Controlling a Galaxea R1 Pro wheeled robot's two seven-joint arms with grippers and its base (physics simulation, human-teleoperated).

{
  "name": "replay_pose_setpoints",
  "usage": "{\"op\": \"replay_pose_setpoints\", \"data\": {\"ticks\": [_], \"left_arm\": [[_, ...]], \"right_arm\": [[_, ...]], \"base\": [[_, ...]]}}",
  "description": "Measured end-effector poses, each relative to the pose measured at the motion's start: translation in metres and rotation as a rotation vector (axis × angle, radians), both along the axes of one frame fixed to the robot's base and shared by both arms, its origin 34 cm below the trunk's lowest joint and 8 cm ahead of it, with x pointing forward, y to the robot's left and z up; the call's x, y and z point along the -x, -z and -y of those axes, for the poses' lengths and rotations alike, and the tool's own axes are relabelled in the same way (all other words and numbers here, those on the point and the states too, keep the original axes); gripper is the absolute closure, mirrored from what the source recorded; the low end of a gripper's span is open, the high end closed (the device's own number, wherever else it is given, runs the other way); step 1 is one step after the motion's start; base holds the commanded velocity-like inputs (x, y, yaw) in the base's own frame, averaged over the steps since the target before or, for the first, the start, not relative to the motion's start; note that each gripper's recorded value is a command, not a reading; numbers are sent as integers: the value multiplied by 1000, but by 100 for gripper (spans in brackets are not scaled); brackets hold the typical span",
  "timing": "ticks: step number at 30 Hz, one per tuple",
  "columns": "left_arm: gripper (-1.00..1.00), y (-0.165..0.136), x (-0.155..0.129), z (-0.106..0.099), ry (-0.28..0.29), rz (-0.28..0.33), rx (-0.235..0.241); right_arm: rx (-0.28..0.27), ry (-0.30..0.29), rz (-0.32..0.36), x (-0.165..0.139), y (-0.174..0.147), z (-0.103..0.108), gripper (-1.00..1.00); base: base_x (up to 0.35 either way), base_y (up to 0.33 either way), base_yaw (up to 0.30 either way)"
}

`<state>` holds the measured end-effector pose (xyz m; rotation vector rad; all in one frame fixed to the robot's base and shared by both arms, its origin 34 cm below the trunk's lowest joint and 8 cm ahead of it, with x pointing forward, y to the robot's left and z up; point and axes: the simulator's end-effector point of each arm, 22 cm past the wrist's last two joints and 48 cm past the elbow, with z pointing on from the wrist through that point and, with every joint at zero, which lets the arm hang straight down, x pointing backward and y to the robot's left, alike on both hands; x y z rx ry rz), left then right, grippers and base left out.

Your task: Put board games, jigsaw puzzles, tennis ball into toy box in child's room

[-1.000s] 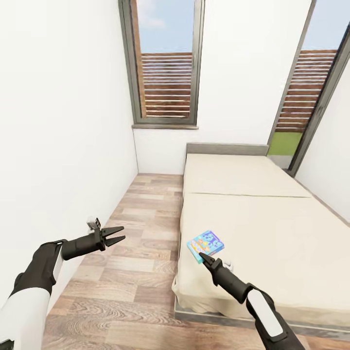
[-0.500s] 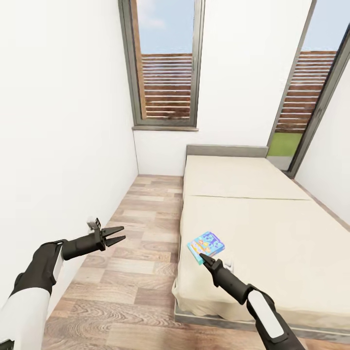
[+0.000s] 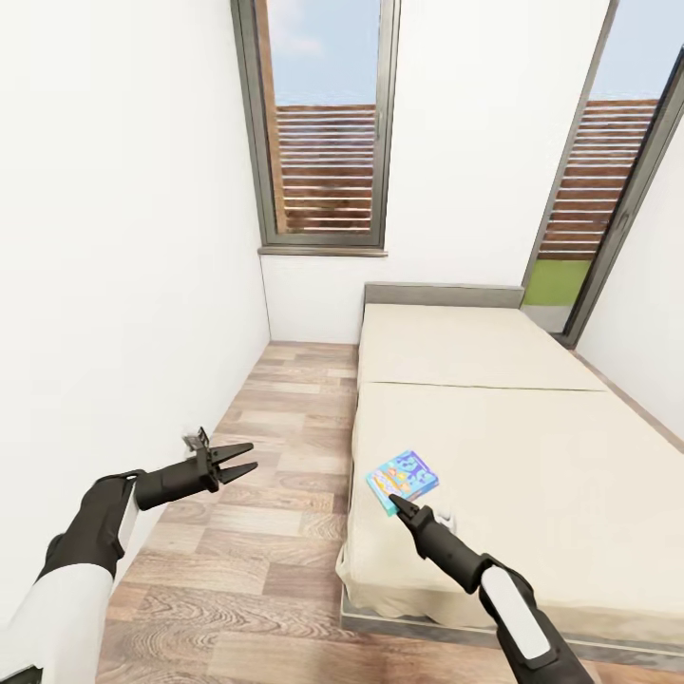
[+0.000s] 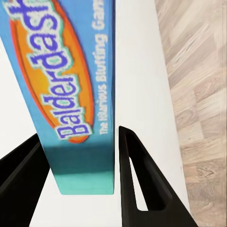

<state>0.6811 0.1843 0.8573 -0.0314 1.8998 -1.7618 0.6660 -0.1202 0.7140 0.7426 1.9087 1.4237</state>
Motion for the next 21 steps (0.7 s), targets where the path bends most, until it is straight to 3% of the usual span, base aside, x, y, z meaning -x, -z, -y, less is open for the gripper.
{"op": "replay_pose_setpoints", "data": {"ticks": [21], "left_arm": [[-100, -12, -1, 1, -2, 3, 4]], "right_arm": [[15, 4, 13, -2, -11, 3, 100]], "base": [[0, 0, 0]]}}
